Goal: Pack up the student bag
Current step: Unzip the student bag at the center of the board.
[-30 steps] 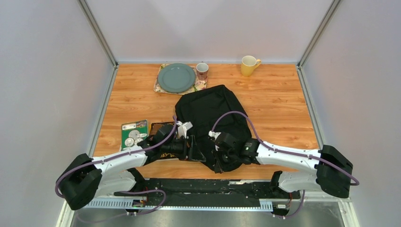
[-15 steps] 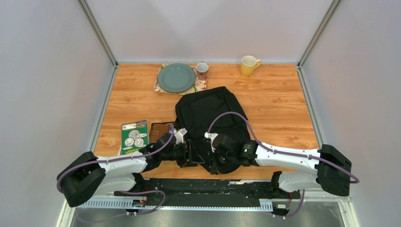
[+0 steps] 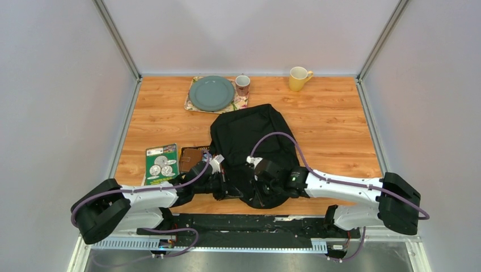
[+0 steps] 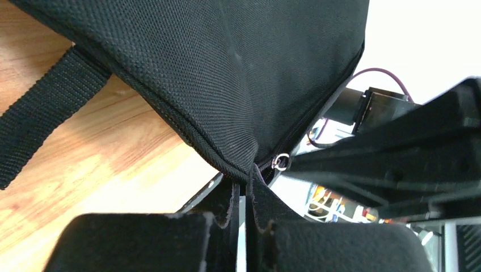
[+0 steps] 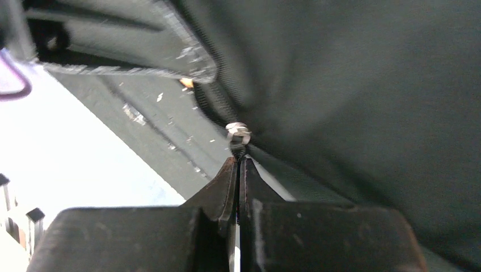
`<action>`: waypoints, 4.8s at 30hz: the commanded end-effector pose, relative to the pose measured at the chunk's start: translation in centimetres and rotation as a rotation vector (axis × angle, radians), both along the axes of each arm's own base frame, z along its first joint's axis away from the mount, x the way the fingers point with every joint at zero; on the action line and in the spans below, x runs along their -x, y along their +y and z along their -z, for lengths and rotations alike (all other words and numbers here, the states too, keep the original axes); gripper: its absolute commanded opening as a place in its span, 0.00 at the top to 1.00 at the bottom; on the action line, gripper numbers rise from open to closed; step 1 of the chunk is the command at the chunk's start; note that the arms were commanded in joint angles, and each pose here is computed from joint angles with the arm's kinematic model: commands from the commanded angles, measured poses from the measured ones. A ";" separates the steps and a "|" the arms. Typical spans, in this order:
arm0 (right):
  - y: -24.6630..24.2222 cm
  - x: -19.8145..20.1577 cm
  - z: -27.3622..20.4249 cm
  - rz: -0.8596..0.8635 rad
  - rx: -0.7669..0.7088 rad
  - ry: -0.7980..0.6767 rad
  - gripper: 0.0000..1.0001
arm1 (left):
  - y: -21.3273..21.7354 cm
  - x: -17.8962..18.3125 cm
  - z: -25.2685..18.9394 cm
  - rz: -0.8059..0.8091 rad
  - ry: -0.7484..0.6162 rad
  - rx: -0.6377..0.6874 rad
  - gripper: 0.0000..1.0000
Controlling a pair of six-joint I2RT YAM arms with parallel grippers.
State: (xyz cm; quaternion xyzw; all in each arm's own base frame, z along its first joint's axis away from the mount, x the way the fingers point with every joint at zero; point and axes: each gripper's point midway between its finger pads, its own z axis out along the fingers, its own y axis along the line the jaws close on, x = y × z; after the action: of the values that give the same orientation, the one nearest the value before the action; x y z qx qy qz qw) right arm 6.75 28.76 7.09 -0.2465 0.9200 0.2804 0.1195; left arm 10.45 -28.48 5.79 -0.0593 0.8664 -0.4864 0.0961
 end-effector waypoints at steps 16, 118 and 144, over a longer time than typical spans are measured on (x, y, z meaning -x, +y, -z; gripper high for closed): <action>-10.8 -4.5 2.3 0.357 0.325 -0.034 1.00 | 4.2 -2.7 -0.5 0.075 -0.169 -0.058 1.00; -18.8 -18.1 -4.8 1.022 0.052 -0.345 1.00 | -5.8 0.4 -4.3 0.774 -0.960 -0.308 1.00; -25.2 -22.7 -5.3 1.288 0.021 -0.382 1.00 | -7.8 0.4 -3.4 0.835 -0.936 -0.298 0.58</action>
State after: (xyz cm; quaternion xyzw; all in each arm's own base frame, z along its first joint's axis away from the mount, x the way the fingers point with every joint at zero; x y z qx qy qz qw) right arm 26.66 7.53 10.76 0.2669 0.8896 0.1495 0.3392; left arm 11.99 -37.34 10.74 0.4859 0.7275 -0.3468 0.3381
